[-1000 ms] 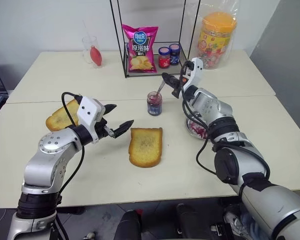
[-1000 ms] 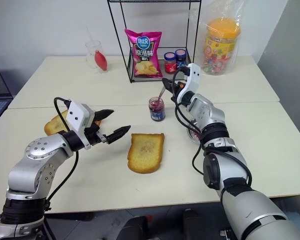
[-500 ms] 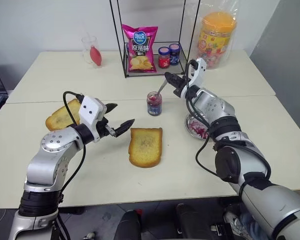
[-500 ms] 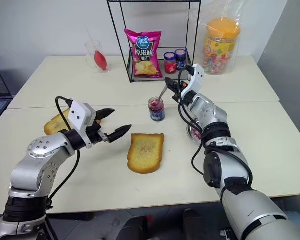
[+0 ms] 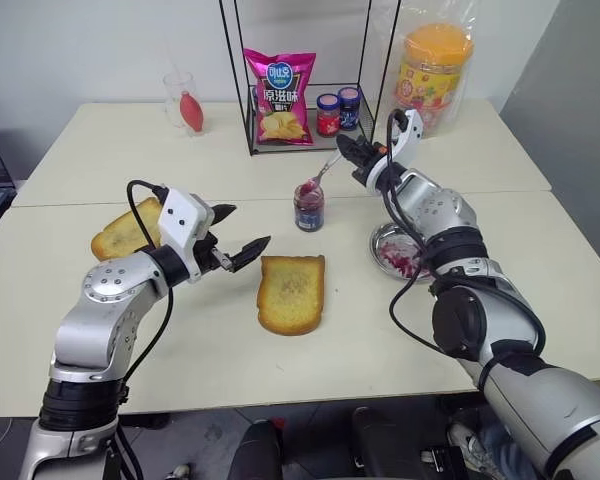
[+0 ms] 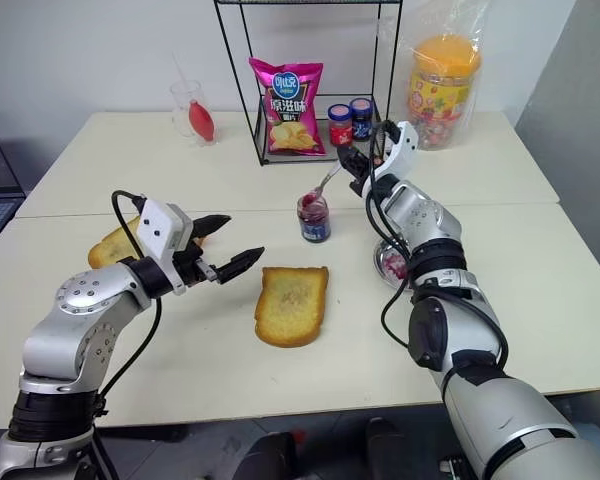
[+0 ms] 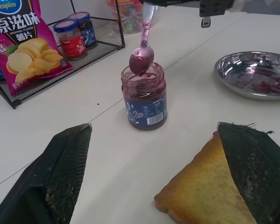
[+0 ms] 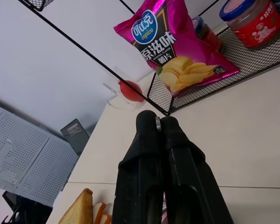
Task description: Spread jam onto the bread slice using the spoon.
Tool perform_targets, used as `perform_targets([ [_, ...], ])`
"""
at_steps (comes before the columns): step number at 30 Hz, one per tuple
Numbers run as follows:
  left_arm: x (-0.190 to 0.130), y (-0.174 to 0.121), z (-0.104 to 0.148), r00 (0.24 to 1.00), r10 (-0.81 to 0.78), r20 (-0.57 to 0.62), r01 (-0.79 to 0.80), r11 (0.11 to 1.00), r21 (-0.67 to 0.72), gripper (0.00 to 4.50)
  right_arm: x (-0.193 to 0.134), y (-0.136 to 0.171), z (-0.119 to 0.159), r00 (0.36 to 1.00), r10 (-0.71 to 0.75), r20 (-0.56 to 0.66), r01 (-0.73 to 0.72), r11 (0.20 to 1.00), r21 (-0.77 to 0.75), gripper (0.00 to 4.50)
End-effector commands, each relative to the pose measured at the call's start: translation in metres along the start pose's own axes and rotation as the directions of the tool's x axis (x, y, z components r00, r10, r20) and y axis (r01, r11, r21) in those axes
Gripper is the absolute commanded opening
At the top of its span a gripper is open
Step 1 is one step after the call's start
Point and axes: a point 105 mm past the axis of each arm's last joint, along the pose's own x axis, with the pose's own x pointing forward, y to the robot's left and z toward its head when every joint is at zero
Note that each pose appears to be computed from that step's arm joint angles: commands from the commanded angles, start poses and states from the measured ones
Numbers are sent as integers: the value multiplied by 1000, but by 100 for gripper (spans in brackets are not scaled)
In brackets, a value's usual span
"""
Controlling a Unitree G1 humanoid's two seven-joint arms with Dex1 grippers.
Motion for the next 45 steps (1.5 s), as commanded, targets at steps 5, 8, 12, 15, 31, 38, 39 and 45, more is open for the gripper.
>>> perform_targets([
  [5,2,0,13,999,-7,48,6,1000,31,450,-1,10,29,996,22,84,-25,999,45,1],
  [8,1,-2,14,998,-16,55,15,999,29,450,-3,22,36,994,67,91,-72,996,48,1],
  [12,-8,-6,13,998,-34,57,36,999,-26,450,-10,50,40,983,170,73,-173,984,41,1],
  [15,-26,-19,3,996,-84,13,84,993,-77,450,-23,76,37,966,255,47,-256,966,28,1],
  [31,-93,-71,-44,967,-152,-205,137,987,-88,450,-87,98,-102,911,309,-275,-379,888,-260,1],
  [38,-89,-73,-52,966,-162,-203,148,985,-83,450,-88,79,-135,906,262,-332,-400,787,-470,1],
  [39,-88,-72,-53,966,-160,-203,146,986,-82,450,-88,81,-133,908,270,-320,-400,783,-475,1],
  [45,-81,-71,-54,968,-168,-189,156,985,-77,450,-91,81,-124,916,268,-297,-399,660,-636,1],
])
